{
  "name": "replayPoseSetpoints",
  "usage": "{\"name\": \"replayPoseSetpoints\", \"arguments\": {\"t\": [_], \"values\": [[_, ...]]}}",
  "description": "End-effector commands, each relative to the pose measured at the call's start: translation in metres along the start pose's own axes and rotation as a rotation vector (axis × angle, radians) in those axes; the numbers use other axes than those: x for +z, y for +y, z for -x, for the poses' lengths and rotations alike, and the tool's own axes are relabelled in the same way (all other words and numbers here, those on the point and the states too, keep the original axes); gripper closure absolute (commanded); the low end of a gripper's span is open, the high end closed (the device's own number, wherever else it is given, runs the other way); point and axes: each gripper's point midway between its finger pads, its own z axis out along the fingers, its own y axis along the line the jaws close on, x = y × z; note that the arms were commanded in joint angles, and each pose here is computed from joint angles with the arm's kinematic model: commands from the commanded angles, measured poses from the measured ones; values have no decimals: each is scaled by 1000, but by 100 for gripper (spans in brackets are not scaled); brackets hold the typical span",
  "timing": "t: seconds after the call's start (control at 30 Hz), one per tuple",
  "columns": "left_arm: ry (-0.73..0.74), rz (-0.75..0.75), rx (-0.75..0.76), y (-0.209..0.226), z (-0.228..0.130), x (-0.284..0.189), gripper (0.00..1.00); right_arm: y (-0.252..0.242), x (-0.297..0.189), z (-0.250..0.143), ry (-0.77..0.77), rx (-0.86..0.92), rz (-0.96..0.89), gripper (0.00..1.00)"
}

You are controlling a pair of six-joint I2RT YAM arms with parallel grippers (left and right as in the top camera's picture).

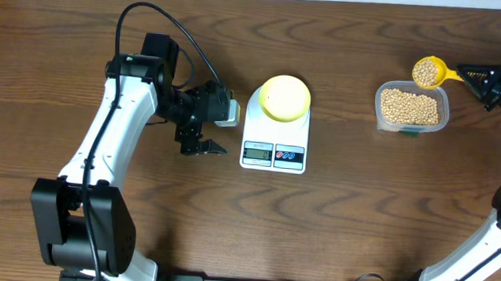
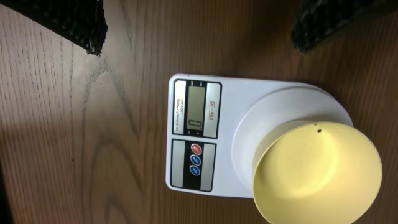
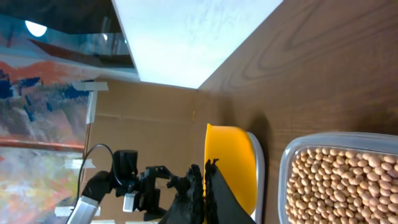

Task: Scoop item into bowl and weigh 50g on scale
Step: 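Lift the filled yellow scoop up out of the tub with the right gripper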

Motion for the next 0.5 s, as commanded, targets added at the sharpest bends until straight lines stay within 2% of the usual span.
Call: {"name": "replayPoseSetpoints", "arguments": {"t": [0.0, 0.47], "values": [[-4, -12, -1, -3, -1, 1, 2, 7, -2, 0, -9, 32, 62, 99], [-4, -12, -1, -3, -1, 1, 2, 11, 1, 2, -5, 18, 82, 99]]}}
